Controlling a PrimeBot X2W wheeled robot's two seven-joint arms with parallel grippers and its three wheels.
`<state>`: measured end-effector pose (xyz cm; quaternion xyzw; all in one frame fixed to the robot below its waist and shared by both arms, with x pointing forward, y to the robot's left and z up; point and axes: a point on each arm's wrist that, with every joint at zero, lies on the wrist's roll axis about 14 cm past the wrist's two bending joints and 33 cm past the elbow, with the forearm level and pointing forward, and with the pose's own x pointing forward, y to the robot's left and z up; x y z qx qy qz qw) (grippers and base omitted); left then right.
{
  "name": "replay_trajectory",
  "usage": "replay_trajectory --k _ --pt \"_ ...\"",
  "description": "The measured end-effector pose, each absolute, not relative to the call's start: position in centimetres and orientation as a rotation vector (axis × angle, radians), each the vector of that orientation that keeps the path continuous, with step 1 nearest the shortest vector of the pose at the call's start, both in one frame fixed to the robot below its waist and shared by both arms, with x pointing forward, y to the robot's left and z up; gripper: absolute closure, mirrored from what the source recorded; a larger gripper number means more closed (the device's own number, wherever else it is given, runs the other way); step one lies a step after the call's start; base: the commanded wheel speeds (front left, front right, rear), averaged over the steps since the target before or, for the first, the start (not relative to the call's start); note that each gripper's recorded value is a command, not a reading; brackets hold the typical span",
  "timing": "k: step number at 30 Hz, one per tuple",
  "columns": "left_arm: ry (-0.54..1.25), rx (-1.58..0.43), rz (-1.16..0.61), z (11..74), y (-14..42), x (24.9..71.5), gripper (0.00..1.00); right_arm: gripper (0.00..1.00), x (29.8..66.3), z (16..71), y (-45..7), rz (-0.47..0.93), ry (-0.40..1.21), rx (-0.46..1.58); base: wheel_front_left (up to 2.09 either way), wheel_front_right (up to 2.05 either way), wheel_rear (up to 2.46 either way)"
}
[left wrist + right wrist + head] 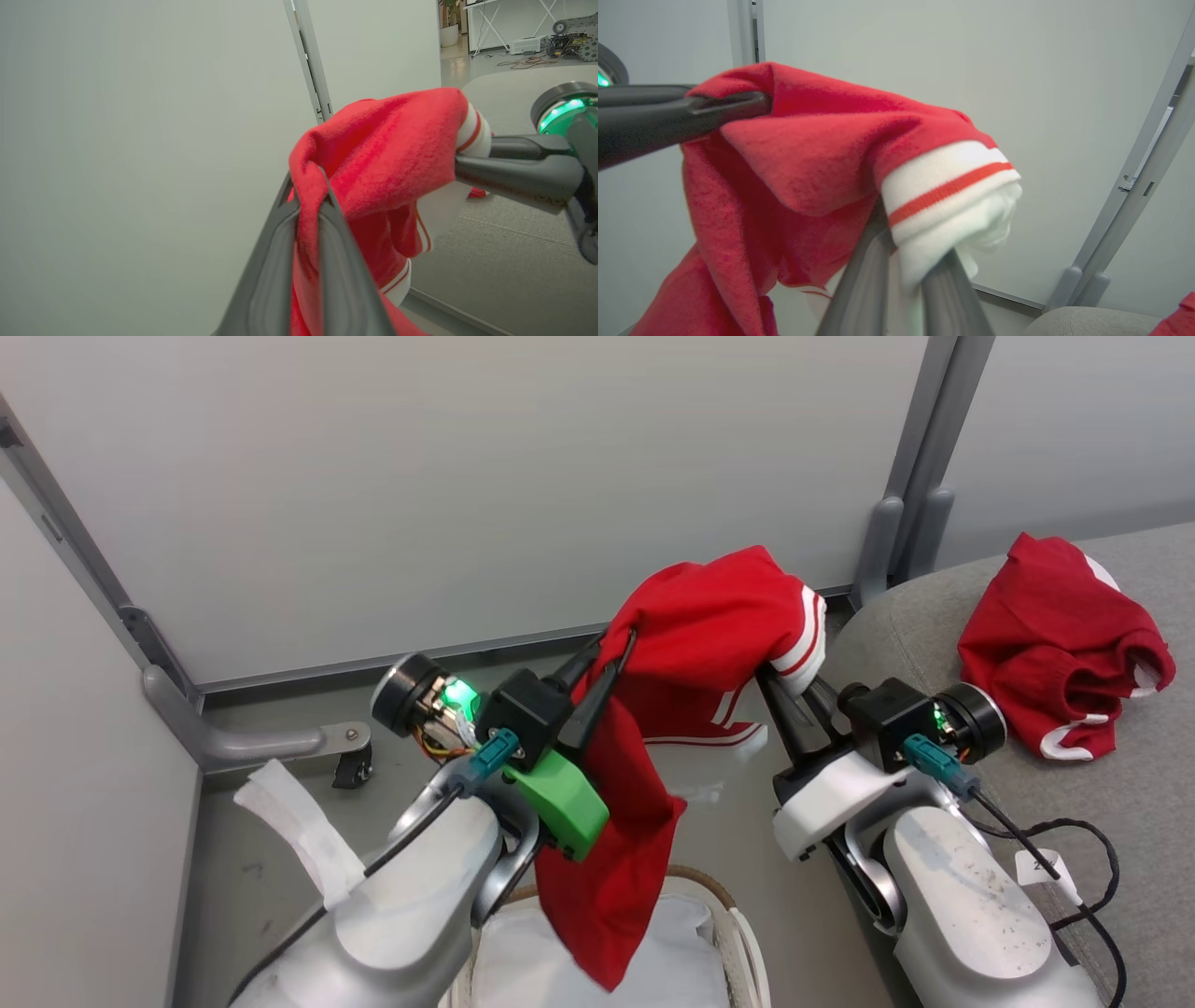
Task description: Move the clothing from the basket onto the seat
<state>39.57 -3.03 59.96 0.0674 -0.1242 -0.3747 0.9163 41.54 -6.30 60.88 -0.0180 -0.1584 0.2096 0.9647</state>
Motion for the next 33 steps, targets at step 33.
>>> replay_trajectory --k 33 --pt "-0.007 -0.115 -0.726 50.8 -3.7 35.2 0.00 1.00 42.0 61.7 -14.8 0.176 -0.351 -0.110 0.00 0.00 0.00"
